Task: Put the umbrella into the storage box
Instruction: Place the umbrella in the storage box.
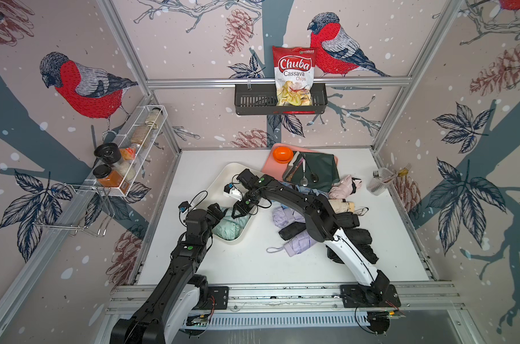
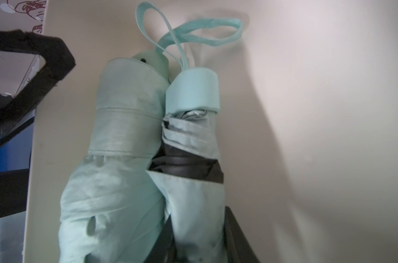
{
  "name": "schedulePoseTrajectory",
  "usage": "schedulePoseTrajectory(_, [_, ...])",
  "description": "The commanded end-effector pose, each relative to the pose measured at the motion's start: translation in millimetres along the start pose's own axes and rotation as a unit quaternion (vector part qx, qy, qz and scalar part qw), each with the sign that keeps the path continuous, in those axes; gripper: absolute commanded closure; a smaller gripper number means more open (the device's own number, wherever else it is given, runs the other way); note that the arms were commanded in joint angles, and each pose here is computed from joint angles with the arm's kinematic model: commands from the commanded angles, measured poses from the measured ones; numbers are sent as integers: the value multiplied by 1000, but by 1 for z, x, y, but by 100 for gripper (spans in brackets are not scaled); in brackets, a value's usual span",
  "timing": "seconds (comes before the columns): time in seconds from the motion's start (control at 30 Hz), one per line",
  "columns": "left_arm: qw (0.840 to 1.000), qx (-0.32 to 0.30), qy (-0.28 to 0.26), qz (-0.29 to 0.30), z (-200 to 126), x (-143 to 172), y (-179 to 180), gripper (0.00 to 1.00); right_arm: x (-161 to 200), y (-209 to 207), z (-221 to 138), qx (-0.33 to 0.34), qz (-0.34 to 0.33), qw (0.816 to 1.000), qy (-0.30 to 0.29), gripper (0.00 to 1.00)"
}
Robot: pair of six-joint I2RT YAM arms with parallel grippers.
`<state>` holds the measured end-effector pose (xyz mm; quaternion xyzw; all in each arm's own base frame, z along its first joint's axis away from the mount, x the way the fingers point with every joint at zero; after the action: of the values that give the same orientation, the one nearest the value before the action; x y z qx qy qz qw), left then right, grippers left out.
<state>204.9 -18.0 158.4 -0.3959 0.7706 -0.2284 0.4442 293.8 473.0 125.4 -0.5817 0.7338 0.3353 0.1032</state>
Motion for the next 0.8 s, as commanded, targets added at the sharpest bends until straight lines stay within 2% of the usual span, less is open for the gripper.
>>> schedulePoseTrajectory(0.0, [998,-52,46,-6,1,15,18,15,-12,9,-17,19,-20,1000,-12,78])
schedulePoseTrajectory(0.07, [998,-51,45,-7,1,14,18,15,-20,13,-27,38,-23,999,-24,83])
schedulePoseTrajectory(0.17, [998,-49,43,-11,1,15,18,14,-30,20,-33,76,-14,996,-35,96])
schedulePoseTrajectory(0.23, [998,-47,41,-14,1,15,18,14,-34,23,-33,93,0,995,-40,100])
schedulePoseTrajectory(0.4, [998,-44,35,-21,0,15,18,14,-35,33,-20,145,33,988,-33,100])
schedulePoseTrajectory(0.63, [998,-53,5,-31,-4,10,20,15,-29,41,0,261,31,965,0,100])
schedulePoseTrajectory(0.77, [997,-72,-16,-33,-7,6,21,19,-30,51,6,286,21,958,4,100])
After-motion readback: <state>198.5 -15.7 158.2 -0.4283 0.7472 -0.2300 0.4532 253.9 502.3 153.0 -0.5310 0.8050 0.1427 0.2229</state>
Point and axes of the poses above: each gripper's point midway between its finger pads, its own z axis out along the fingers, its own y axis along the line the jaws close on, x = y × z, the point moved 10 cm from there along -z, back along the fingers, and after that the axes turned 10 degrees about -z, right-handed, at the moved point
